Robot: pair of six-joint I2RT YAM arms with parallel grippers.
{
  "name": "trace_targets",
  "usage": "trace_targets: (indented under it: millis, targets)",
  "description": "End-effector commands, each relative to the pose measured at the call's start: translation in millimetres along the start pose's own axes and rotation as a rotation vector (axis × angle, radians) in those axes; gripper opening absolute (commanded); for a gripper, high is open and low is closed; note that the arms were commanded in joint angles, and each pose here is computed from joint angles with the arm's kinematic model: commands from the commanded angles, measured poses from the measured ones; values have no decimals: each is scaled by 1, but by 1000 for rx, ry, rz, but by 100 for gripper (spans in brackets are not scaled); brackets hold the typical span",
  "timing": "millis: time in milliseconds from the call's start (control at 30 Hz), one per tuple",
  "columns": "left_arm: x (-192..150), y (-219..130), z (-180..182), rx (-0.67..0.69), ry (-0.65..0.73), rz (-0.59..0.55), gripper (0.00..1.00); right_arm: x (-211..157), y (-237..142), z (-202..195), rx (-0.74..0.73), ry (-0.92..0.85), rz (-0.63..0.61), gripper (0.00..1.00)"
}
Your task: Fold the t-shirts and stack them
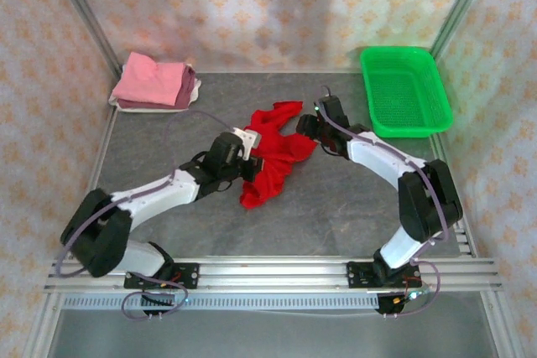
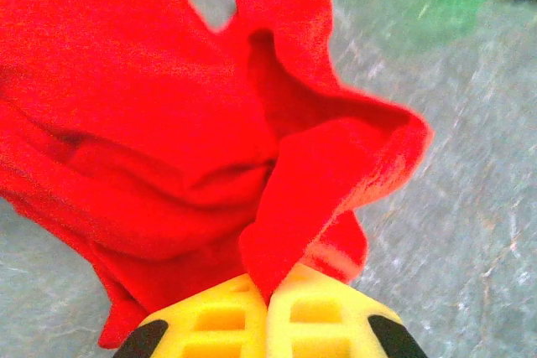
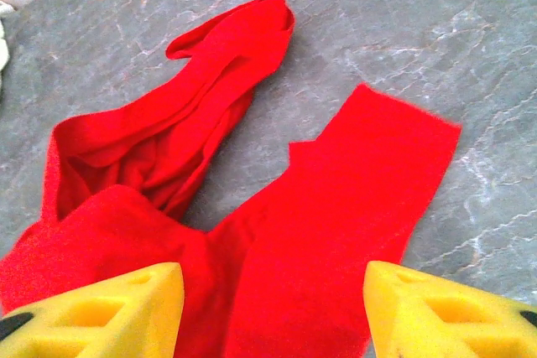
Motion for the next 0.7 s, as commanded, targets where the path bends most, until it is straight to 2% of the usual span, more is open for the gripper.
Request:
trace_targets:
  millis: [0, 100, 167, 233, 267, 333, 467, 600, 667]
  targets:
    - [-1, -21, 11, 113, 44, -7, 0, 9, -11, -3, -27, -64, -66, 59]
    - [6, -43, 7, 129, 87, -53, 0, 9, -12, -5, -38, -134, -55, 62]
    - [10, -56, 6, 136, 119, -81, 0, 10, -13, -4, 16, -177, -49, 64]
    - [12, -65, 7, 156, 147, -99, 0, 10, -11, -11, 56, -174, -40, 75]
    - [13, -69, 8, 167, 155, -108, 0, 9, -8, -16, 101, -143, -24, 78]
    - [12, -74, 10, 171, 176, -114, 0, 8, 1, -27, 181, -39, 19, 78]
    - [10, -79, 13, 194, 198, -142, 0, -13, 31, -33, 220, 88, 155, 78]
    - [11, -77, 14, 199, 200, -143, 0, -35, 56, -17, 347, 184, 233, 78]
    - [12, -77, 14, 203, 197, -141, 0, -45, 61, -3, 373, 156, 258, 78]
Point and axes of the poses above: each hand's point on the last joint's axis, 136 mm out from that joint toward the fingers, its own y axis out along the fingers, its own z axis along the line the jaws close on, x = y × z, the point moved 8 cm from there along -y, back along the fingers, and after that the axes turned 13 degrees about -y, right-handed, at the moved point
